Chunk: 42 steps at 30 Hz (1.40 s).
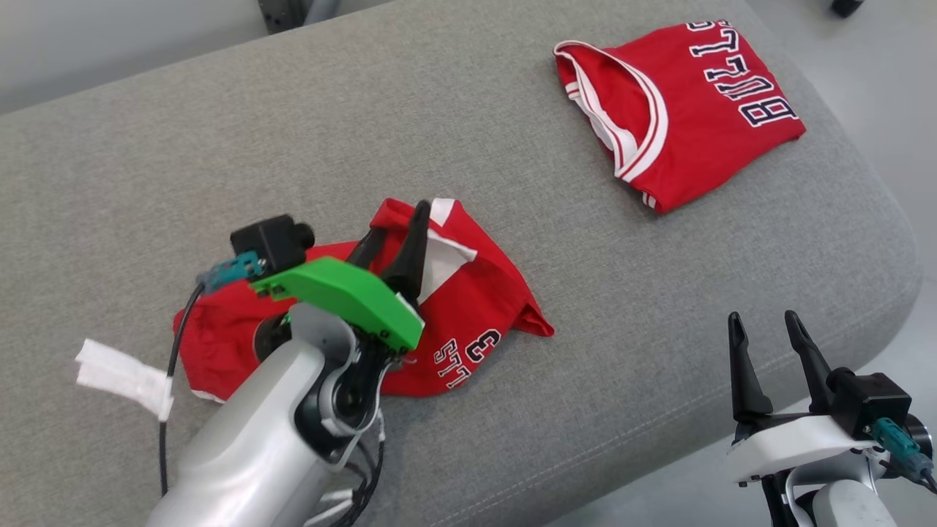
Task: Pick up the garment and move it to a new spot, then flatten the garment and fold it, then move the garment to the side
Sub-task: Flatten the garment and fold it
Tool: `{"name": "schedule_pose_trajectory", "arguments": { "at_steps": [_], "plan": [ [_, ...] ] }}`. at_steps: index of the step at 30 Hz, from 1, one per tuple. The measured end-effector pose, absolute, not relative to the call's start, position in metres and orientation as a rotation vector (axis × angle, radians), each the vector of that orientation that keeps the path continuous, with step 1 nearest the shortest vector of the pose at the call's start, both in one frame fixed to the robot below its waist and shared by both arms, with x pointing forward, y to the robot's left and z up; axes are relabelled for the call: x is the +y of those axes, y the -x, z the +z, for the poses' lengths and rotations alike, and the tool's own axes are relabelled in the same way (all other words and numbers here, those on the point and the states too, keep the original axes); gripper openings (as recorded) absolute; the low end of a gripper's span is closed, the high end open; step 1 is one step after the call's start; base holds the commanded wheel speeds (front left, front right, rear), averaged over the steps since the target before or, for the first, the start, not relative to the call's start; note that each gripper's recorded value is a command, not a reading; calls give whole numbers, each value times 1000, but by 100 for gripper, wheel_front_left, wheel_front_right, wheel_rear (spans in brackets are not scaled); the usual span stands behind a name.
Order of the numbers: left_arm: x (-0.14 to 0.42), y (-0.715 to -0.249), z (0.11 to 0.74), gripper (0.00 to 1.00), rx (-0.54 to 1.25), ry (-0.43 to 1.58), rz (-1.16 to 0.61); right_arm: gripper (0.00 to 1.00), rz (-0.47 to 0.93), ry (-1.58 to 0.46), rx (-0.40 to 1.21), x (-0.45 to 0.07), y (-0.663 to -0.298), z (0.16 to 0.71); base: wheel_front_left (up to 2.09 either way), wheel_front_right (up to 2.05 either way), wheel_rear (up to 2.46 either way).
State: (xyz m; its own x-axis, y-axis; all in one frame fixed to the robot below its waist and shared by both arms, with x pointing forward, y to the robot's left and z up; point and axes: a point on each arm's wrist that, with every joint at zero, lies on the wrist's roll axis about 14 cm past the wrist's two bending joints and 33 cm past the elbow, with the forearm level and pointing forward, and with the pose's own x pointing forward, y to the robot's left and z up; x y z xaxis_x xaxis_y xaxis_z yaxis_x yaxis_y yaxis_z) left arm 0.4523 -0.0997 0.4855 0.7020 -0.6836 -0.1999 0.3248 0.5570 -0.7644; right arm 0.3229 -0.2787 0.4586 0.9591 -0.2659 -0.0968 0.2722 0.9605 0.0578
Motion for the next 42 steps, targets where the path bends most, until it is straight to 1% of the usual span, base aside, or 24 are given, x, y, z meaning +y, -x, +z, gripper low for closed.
{"name": "schedule_pose_trajectory", "arguments": {
  "at_steps": [4,8,12,14,19,24,26,28,35,37,41,42],
  "plan": [
    [-60,-441,481,100,459,665,-581,100,-238,-70,73,-270,-328,462,0,0,0],
    [-29,-420,470,100,480,545,-574,100,-202,-70,60,-260,-333,465,0,0,0],
    [-12,-411,471,100,469,516,-550,100,-175,-73,51,-252,-338,467,0,0,0],
    [4,-412,472,100,444,499,-510,100,-161,-73,47,-248,-340,468,0,0,0],
    [48,-406,452,100,473,477,-384,100,-126,-78,42,-237,-344,469,0,0,0],
    [74,-410,437,100,477,407,-341,100,-127,-74,52,-237,-344,466,0,0,0],
    [75,-410,431,100,512,472,-333,100,-127,-69,57,-238,-344,465,0,0,0],
    [75,-406,421,100,543,468,-355,100,-124,-68,63,-237,-345,463,0,0,0],
    [77,-419,414,100,540,501,-418,100,-120,-57,72,-236,-347,461,0,0,0],
    [75,-421,412,100,552,554,-420,100,-125,-55,73,-238,-346,461,0,0,0],
    [70,-419,408,100,568,596,-472,100,-136,-53,79,-241,-344,459,0,0,0],
    [66,-416,408,87,576,602,-492,100,-138,-52,79,-242,-344,459,0,0,0]
  ]
}}
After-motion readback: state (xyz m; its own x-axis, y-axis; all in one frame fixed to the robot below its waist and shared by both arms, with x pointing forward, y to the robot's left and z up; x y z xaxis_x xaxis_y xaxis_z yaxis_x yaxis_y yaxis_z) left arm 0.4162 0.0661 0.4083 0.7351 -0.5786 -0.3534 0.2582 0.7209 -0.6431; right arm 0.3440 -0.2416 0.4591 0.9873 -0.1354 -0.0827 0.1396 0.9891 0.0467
